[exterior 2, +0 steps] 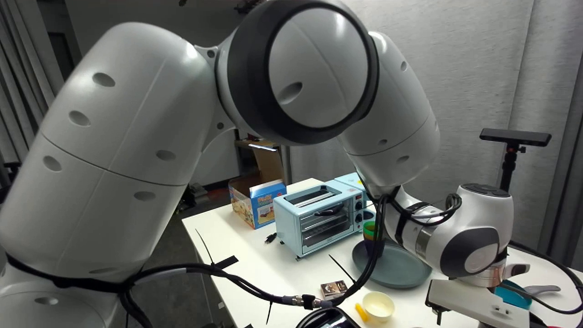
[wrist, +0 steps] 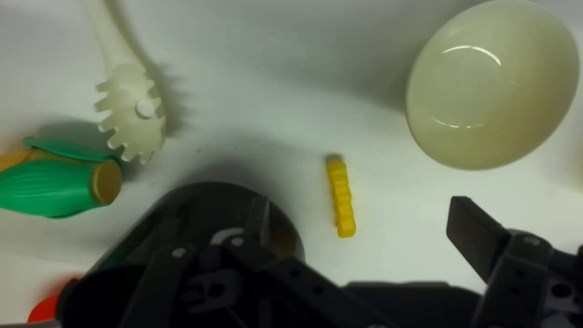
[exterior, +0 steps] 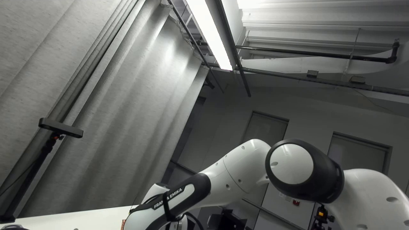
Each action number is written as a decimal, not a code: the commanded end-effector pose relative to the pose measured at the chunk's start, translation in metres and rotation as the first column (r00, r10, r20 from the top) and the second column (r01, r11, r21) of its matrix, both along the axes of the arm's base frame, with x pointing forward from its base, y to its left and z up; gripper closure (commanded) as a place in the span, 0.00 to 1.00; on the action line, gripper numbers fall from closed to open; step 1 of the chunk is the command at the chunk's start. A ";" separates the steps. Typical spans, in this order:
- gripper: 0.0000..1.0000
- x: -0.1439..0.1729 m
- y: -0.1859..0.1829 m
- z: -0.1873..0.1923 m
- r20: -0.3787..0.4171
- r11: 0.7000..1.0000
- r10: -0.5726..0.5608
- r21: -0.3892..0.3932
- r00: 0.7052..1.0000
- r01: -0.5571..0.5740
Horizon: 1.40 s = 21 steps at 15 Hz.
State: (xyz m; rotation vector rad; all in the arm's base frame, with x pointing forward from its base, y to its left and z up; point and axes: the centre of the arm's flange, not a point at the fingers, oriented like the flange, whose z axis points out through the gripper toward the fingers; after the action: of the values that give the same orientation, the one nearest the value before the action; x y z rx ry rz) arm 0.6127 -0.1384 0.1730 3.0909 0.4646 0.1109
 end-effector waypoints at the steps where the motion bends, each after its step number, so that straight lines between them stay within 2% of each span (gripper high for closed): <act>1: 0.00 -0.030 0.011 0.006 0.040 1.000 -0.025 -0.004 0.999 0.026; 8: 0.00 -0.060 0.026 -0.012 0.081 1.000 -0.023 0.003 0.996 0.023; 16: 0.00 -0.052 0.038 -0.004 0.134 0.999 -0.036 0.029 0.990 0.032; 21: 0.00 -0.044 0.024 -0.007 0.176 0.995 -0.101 0.043 0.979 0.095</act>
State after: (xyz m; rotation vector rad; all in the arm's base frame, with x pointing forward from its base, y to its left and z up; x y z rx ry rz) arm 0.5688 -0.1024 0.1645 3.0867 0.4008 0.3141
